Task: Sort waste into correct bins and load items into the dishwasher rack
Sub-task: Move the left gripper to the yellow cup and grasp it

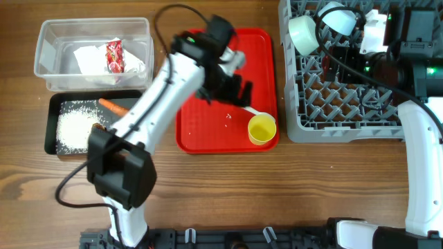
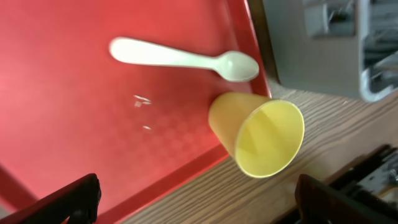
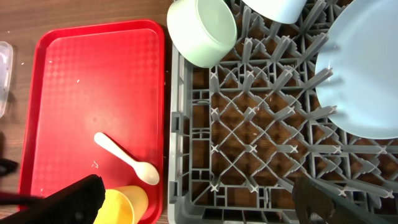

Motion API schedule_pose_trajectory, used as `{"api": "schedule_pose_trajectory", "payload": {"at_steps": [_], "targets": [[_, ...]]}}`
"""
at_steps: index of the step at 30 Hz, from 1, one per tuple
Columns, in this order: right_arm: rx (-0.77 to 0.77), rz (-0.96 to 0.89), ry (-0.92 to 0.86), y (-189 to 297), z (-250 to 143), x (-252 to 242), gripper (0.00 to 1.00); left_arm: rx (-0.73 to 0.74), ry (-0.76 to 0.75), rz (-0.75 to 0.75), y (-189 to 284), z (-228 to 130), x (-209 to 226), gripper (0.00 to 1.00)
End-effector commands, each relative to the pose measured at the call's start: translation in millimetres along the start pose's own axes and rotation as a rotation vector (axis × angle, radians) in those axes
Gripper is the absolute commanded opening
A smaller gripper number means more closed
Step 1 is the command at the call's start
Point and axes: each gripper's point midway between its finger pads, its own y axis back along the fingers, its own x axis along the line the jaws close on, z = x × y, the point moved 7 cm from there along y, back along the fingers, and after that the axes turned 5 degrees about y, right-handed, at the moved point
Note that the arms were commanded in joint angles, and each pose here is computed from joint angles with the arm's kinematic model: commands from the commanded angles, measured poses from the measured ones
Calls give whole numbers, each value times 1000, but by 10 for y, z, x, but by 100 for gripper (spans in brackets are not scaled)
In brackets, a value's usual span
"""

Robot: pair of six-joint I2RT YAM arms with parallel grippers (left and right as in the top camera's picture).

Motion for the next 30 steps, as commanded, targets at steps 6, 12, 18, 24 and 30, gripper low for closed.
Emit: {"api": "schedule_pose_trajectory", "payload": {"at_steps": [6,12,18,24,30], "targets": [[1,-18,8,-4,-5,-23,100,10,25,84,-366,-143,-148,100],[4,-18,8,-10,-8,-23,100,-10,-12,122,-620,-200,-147,100],[7,-18,8,-26,-7,-26,100,-6,-15,153,-877,-294,-20,98],[16,-18,6,-43,-14,-28,100,-21,-18,147,-904,-277,-17,41],[20,-17,6,-42,-21,-27,100,-47,29,137,-895,-238,-36,4]]}}
